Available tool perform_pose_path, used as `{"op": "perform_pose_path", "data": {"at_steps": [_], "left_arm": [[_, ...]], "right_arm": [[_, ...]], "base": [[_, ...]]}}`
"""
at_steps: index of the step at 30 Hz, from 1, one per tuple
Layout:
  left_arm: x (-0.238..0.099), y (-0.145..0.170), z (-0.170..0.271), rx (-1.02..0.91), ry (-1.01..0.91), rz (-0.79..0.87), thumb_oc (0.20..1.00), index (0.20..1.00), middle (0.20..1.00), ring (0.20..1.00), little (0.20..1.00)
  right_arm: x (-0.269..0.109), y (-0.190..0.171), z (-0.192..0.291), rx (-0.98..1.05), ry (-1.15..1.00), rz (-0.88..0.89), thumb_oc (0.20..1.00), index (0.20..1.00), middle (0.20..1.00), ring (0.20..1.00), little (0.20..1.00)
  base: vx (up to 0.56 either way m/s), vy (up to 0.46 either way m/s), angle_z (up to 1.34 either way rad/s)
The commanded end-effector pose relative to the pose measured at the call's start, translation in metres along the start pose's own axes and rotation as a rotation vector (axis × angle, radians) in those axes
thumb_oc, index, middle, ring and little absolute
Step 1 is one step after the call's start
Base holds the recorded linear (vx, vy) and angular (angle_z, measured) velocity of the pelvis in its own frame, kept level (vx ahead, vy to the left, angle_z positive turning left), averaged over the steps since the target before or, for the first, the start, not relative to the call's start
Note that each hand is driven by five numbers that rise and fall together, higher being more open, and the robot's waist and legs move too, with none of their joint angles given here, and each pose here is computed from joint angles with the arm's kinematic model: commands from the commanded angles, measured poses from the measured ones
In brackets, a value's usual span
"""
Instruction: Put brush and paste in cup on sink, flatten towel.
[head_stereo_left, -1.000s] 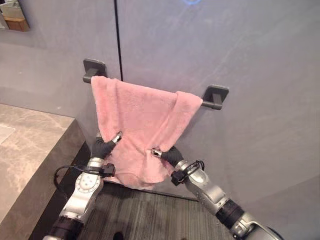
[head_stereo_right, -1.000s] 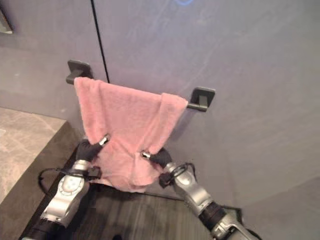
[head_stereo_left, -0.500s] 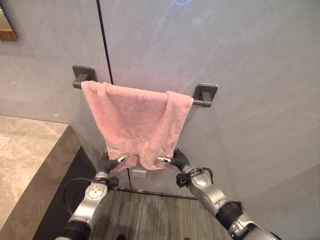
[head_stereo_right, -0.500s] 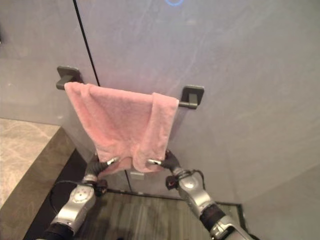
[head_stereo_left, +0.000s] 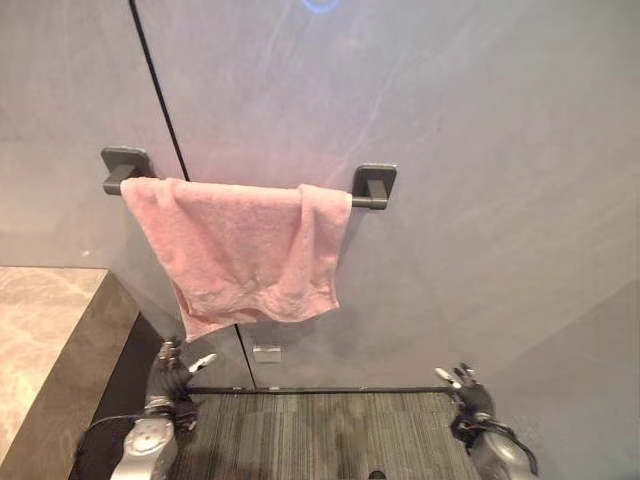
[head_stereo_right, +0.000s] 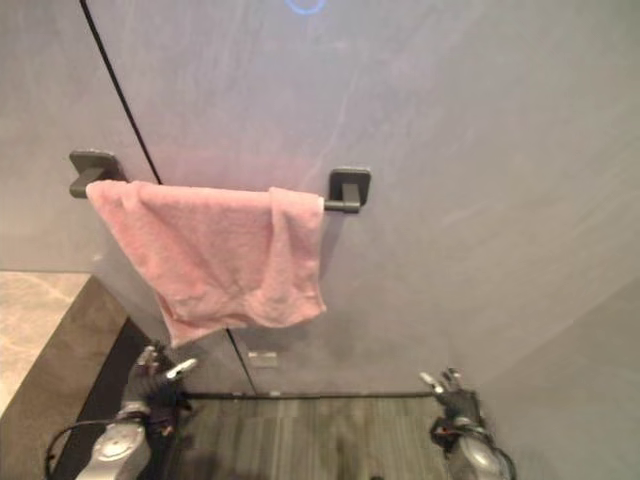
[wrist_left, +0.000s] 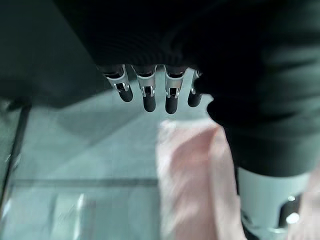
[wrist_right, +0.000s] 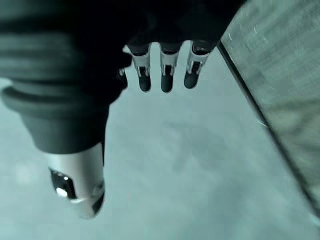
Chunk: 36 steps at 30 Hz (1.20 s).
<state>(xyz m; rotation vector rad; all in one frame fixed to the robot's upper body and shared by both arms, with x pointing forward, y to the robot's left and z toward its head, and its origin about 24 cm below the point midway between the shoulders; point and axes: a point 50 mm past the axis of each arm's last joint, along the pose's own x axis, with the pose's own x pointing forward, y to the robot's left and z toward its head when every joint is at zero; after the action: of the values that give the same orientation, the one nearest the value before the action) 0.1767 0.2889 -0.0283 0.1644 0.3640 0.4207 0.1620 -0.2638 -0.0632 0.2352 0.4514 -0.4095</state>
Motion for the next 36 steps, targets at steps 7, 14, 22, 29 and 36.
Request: {"op": "perform_pose_path", "data": {"at_steps": [7,14,22,29,36], "left_arm": [[-0.012,0.069,0.108,0.182,-0.564,0.376,1.0,1.0,1.0,1.0,1.0],[-0.044,0.086,0.164,0.366,-0.877,0.597,1.0,1.0,1.0,1.0,1.0],[-0.059,0.079,0.212,0.986,-1.135,0.537,1.0,1.0,1.0,1.0,1.0],[-0.059,0.054,0.235,1.201,-1.259,0.336,1.0,1.0,1.0,1.0,1.0],[-0.053,0.029,0.242,1.186,-1.323,0.213,1.0,1.0,1.0,1.0,1.0]], "right_arm": [[-0.035,-0.017,0.173,-0.409,-0.862,-0.199,1.0,1.0,1.0,1.0,1.0],[-0.088,0.032,0.227,-0.782,-1.292,-0.143,1.0,1.0,1.0,1.0,1.0],[-0.11,0.098,0.248,-1.077,-1.619,0.023,1.0,1.0,1.0,1.0,1.0],[-0.113,0.148,0.264,-1.204,-1.785,0.151,1.0,1.0,1.0,1.0,1.0],[-0.108,0.193,0.269,-1.229,-1.834,0.255,1.0,1.0,1.0,1.0,1.0]], "base": [[0.0,0.0,0.0],[0.0,0.001,0.0],[-0.01,0.002,-0.04],[0.0,0.002,-0.06],[0.0,-0.001,0.01]]}}
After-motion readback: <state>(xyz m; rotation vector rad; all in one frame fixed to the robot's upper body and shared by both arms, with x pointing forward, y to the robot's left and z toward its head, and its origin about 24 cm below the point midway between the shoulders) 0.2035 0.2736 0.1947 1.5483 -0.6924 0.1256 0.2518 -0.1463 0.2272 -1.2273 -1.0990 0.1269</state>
